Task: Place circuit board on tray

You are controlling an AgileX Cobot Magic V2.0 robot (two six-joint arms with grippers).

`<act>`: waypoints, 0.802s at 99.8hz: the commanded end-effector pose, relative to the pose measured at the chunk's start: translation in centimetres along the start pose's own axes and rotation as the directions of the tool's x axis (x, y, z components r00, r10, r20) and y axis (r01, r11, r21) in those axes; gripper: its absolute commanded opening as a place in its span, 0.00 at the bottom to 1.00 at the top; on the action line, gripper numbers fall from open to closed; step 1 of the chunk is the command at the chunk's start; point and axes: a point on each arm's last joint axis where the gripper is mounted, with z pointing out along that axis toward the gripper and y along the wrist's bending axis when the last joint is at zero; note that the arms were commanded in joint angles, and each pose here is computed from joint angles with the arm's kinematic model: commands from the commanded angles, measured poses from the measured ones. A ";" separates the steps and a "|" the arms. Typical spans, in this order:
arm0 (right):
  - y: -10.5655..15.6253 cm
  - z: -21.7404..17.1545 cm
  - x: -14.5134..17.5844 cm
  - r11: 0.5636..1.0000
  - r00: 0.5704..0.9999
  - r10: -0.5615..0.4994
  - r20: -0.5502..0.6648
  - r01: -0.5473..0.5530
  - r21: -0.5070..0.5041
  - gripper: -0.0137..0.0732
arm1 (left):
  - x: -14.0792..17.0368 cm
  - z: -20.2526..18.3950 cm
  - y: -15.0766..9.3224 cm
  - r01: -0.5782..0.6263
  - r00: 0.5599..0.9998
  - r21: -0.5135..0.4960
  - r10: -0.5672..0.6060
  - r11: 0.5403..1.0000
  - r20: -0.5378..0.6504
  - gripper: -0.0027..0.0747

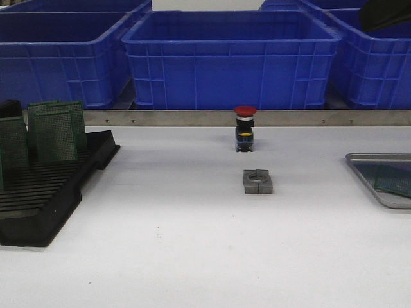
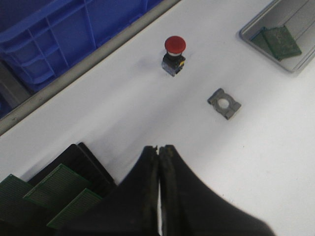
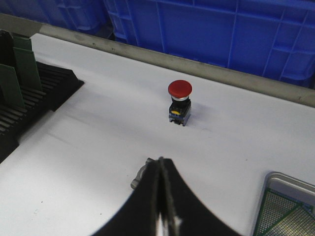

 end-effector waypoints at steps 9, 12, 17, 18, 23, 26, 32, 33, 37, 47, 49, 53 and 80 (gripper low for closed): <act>0.7 -4.0 0.0 0.995 0.979 -0.032 0.203 0.012 0.101 0.09 | -0.1 -3.1 -2.3 0.080 0.964 -0.065 -0.060 0.995 0.260 0.01; 0.9 -4.8 0.1 0.995 0.973 -0.036 0.227 0.014 0.100 0.09 | 0.4 -3.1 -2.6 0.101 0.954 -0.080 -0.073 0.992 0.291 0.01; 1.0 -5.8 0.4 0.995 0.965 -0.046 0.259 0.021 0.100 0.09 | 1.0 -3.4 -3.1 0.128 0.937 -0.098 -0.088 0.987 0.337 0.01; 1.0 -5.9 0.4 0.995 0.964 -0.048 0.263 0.022 0.100 0.09 | 1.1 -3.6 -3.4 0.128 0.934 -0.100 -0.086 0.987 0.347 0.01; 1.1 -6.9 0.7 0.994 0.955 -0.057 0.290 0.028 0.102 0.09 | 1.8 -3.9 -4.1 0.141 0.922 -0.113 -0.089 0.984 0.377 0.01; 1.1 -7.6 0.8 0.994 0.947 -0.062 0.314 0.030 0.103 0.09 | 2.4 -3.9 -4.4 0.144 0.919 -0.124 -0.086 0.982 0.386 0.01; 1.1 -8.6 1.0 0.994 0.936 -0.064 0.347 0.029 0.103 0.09 | 3.3 -4.4 -5.4 0.128 0.911 -0.141 -0.060 0.982 0.408 0.01; 1.1 -8.9 1.1 0.994 0.933 -0.064 0.355 0.029 0.103 0.09 | 3.6 -4.3 -5.5 0.131 0.911 -0.145 -0.062 0.981 0.409 0.01; 1.2 -9.4 1.4 0.994 0.926 -0.064 0.371 0.028 0.102 0.09 | 4.2 -4.7 -6.1 0.120 0.904 -0.157 -0.042 0.980 0.426 0.01; 1.3 -10.8 2.1 0.995 0.908 -0.067 0.413 0.029 0.096 0.09 | 6.3 -5.2 -7.3 0.129 0.883 -0.192 -0.024 0.973 0.469 0.01; 1.3 -10.9 2.3 0.995 0.907 -0.067 0.415 0.030 0.093 0.09 | 6.7 -5.3 -7.6 0.131 0.878 -0.198 -0.021 0.971 0.478 0.01; 1.4 -11.4 2.6 0.996 0.901 -0.067 0.428 0.033 0.087 0.09 | 7.4 -5.8 -8.1 0.133 0.866 -0.208 -0.011 0.969 0.499 0.01; 1.9 -13.2 4.7 0.998 0.880 -0.068 0.469 0.060 0.032 0.09 | 13.4 -7.6 -10.6 0.154 0.811 -0.254 0.025 0.955 0.585 0.01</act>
